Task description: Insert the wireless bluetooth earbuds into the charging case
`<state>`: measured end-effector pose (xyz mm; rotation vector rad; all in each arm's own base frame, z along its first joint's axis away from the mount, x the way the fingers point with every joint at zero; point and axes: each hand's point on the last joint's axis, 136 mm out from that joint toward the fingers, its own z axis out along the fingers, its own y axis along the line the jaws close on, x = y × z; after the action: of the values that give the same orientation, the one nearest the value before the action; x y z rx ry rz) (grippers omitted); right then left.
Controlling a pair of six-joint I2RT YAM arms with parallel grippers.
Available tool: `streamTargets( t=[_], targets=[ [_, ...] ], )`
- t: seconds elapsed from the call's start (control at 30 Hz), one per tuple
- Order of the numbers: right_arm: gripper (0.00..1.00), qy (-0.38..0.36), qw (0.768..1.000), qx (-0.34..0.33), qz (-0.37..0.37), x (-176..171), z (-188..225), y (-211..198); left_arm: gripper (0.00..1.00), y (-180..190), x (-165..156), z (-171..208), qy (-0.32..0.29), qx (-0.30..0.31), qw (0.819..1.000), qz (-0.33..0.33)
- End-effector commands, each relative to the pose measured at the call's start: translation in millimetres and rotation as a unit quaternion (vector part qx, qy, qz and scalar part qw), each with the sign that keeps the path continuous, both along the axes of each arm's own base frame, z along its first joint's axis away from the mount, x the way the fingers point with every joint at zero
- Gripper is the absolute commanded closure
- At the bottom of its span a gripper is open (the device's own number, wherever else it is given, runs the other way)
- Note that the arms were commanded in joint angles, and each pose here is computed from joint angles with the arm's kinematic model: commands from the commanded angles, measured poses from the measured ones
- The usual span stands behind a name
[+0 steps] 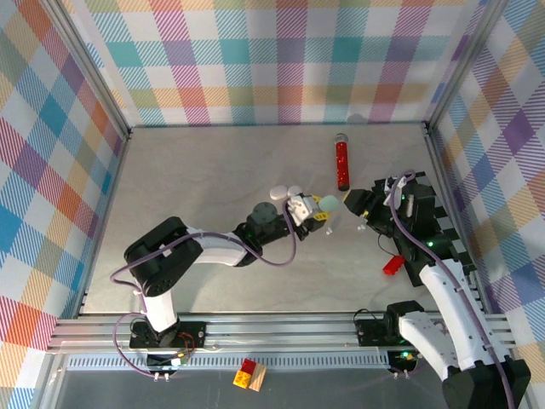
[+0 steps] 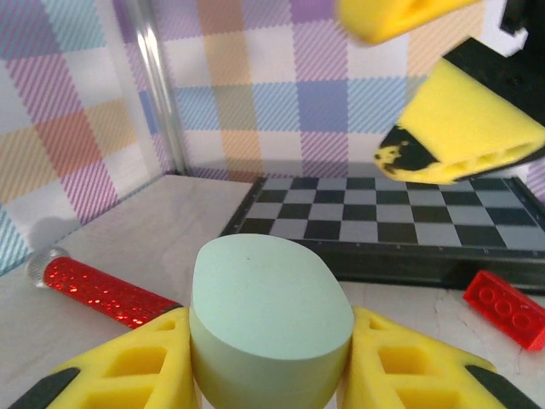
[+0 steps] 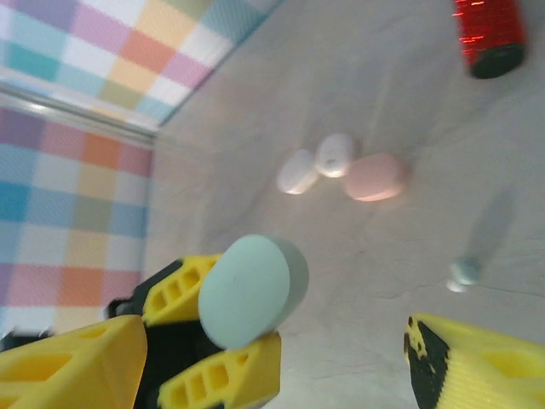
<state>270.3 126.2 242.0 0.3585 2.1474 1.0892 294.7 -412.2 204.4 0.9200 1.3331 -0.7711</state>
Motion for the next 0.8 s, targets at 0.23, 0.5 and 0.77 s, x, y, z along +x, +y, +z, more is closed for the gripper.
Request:
streamTargets(
  t=[0.23,0.5,0.77],
  targets=[
    [0.22,-0.004,0.966,0.203,0.162,-12,39,52,0.66,26,-23,70,0.006,-0.097,0.992,-0.079],
    [0.27,-0.002,0.953,0.24,0.186,-8,42,64,0.66,21,-34,86,0.009,-0.12,0.985,-0.122],
    [0.37,0.009,0.954,0.238,0.182,-7,38,65,0.66,21,-37,93,0.008,-0.132,0.982,-0.133]
  ],
)
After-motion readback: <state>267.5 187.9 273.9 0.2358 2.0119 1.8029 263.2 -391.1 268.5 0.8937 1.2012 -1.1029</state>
